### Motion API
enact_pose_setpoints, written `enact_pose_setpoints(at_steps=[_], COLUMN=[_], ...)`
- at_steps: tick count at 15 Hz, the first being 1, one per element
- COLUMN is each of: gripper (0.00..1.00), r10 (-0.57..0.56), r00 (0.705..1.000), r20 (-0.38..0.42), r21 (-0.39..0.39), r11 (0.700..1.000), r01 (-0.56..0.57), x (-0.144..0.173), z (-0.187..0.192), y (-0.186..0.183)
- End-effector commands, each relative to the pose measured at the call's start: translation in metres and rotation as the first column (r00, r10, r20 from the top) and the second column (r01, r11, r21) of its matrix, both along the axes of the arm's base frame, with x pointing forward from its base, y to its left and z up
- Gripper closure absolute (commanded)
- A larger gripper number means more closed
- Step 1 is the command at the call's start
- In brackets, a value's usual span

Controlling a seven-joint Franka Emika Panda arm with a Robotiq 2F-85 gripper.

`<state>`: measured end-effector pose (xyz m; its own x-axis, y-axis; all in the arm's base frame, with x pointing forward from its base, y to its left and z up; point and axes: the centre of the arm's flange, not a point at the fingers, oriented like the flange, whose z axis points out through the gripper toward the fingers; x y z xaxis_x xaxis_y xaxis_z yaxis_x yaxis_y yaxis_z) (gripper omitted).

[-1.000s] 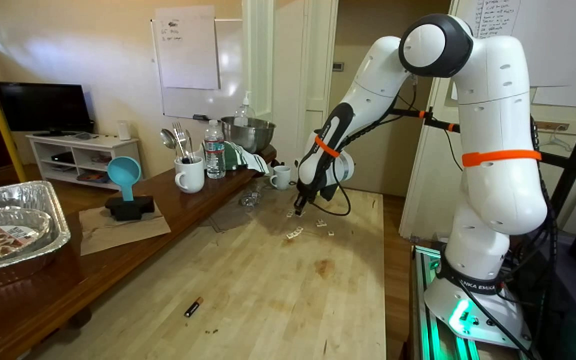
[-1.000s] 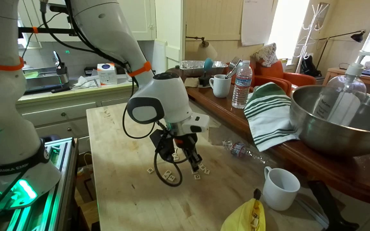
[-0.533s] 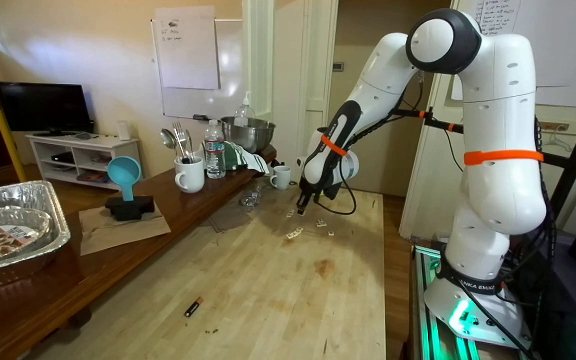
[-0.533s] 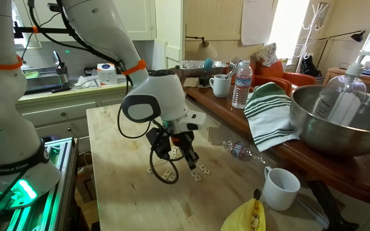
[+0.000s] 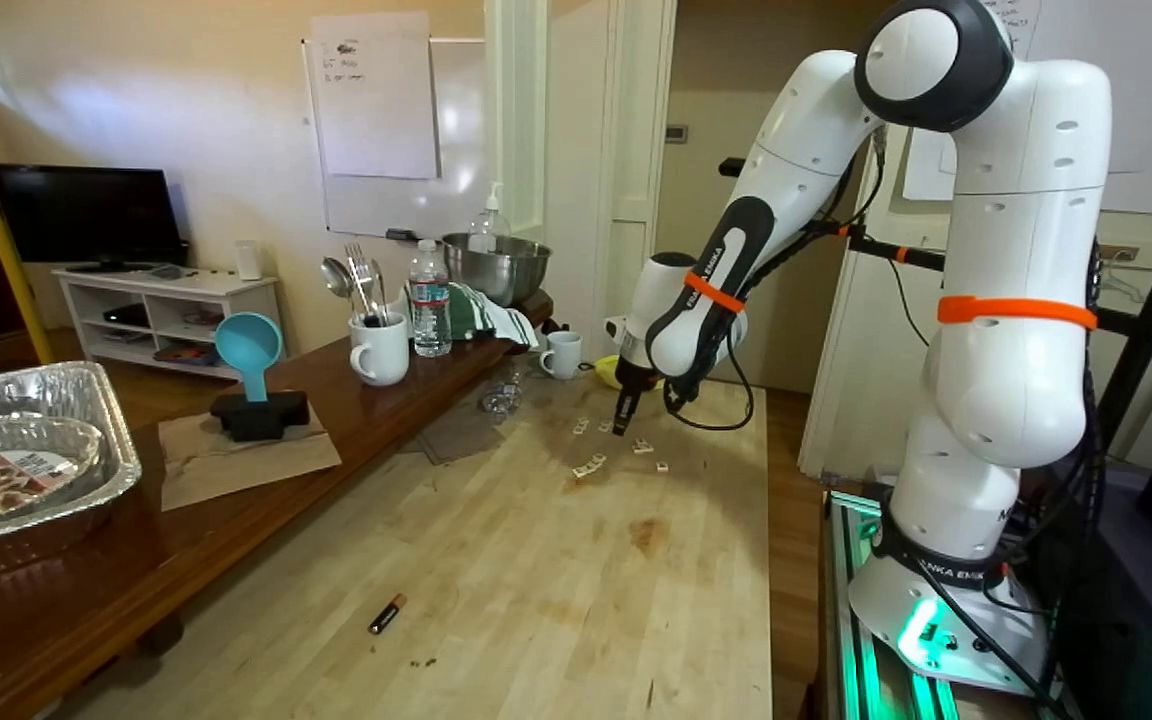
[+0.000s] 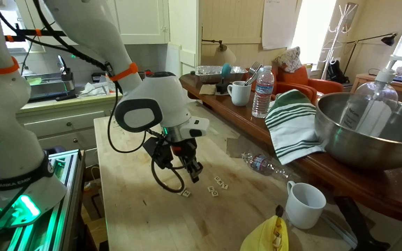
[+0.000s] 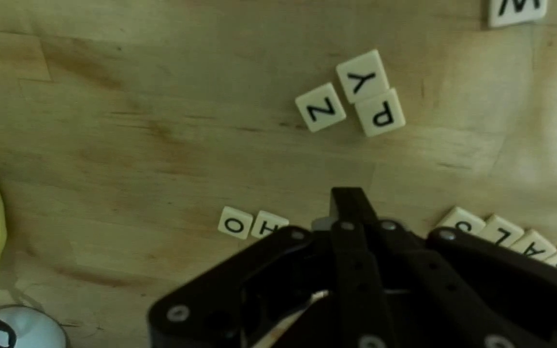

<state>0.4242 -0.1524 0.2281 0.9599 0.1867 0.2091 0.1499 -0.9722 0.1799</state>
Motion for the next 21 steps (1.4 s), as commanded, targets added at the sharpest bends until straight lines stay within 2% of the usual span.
enact_pose_setpoints(at_steps=[1,7,21], gripper=[1.00,1.00,1.00], r10=[0.052,0.104,0.121], r00=[0.998,0.990,0.986], r20=[-0.047,-0.098,-0.118], r21=[0.008,0.009,0.000], r11=[0.999,0.995,0.993], r01=[-0.051,-0.104,-0.122], x=[-0.023,-0.035,-0.027], z=[0.004,-0.002,-0.026], y=[0.003,0.007,0.006])
